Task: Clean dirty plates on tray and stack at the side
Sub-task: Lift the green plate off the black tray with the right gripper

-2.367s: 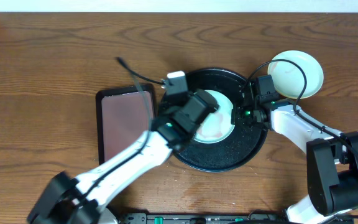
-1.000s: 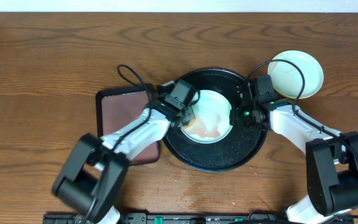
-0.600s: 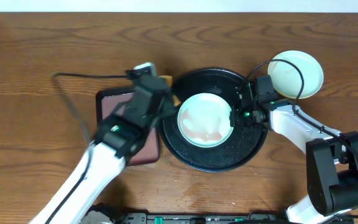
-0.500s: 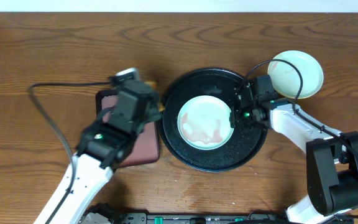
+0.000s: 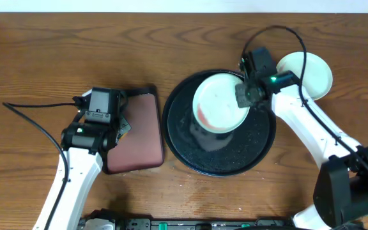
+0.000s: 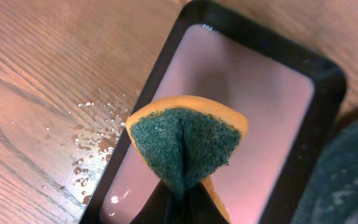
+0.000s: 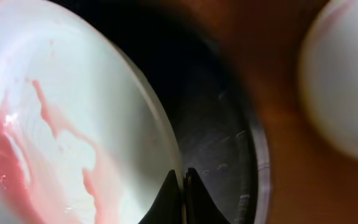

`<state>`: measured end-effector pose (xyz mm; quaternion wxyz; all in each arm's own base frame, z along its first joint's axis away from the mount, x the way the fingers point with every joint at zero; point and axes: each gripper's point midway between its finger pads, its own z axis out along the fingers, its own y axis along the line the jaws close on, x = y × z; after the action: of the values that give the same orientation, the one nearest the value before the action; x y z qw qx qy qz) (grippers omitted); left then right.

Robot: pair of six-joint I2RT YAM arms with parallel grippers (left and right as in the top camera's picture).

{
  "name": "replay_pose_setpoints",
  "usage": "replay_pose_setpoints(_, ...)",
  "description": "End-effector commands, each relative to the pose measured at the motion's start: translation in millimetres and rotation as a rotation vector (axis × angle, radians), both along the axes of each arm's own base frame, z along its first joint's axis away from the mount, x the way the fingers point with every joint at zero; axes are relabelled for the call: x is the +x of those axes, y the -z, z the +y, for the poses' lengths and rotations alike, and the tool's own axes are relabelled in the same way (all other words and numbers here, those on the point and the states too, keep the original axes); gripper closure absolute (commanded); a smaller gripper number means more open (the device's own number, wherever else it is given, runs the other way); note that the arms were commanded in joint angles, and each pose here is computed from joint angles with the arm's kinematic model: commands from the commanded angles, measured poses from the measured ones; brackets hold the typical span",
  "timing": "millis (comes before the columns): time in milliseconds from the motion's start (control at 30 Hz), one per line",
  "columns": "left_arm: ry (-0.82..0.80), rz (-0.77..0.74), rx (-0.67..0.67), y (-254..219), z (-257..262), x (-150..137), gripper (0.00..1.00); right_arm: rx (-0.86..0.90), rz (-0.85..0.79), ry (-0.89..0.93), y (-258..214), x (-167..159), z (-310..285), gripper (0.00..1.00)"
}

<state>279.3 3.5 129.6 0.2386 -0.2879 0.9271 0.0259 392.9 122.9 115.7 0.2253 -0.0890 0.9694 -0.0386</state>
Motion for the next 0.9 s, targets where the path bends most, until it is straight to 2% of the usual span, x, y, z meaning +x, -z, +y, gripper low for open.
replay_pose_setpoints(0, 0.014, 0.047, -0.014, 15, -1, 2, 0.93, -0.237, -0.217, -0.009, -68, 19, -11, 0.99)
replay_pose_setpoints(167, 0.044, 0.139, 0.009, 38, -1, 2, 0.93, -0.429, -0.359, -0.144, -122, 18, 11, 0.99)
replay_pose_setpoints(333, 0.044, 0.194, 0.006, 51, 1, 0, 0.92, -0.646, -0.529, -0.104, -177, 13, 17, 0.99)
replay_pose_setpoints(533, 0.023, 0.194, -0.032, 53, 5, 0, 0.92, -0.871, -0.605, -0.120, -217, 5, 25, 0.99)
replay_pose_setpoints(867, 0.019, 0.195, -0.032, 53, 6, 0, 0.92, -1.029, -0.681, -0.206, -261, 0, 57, 0.99)
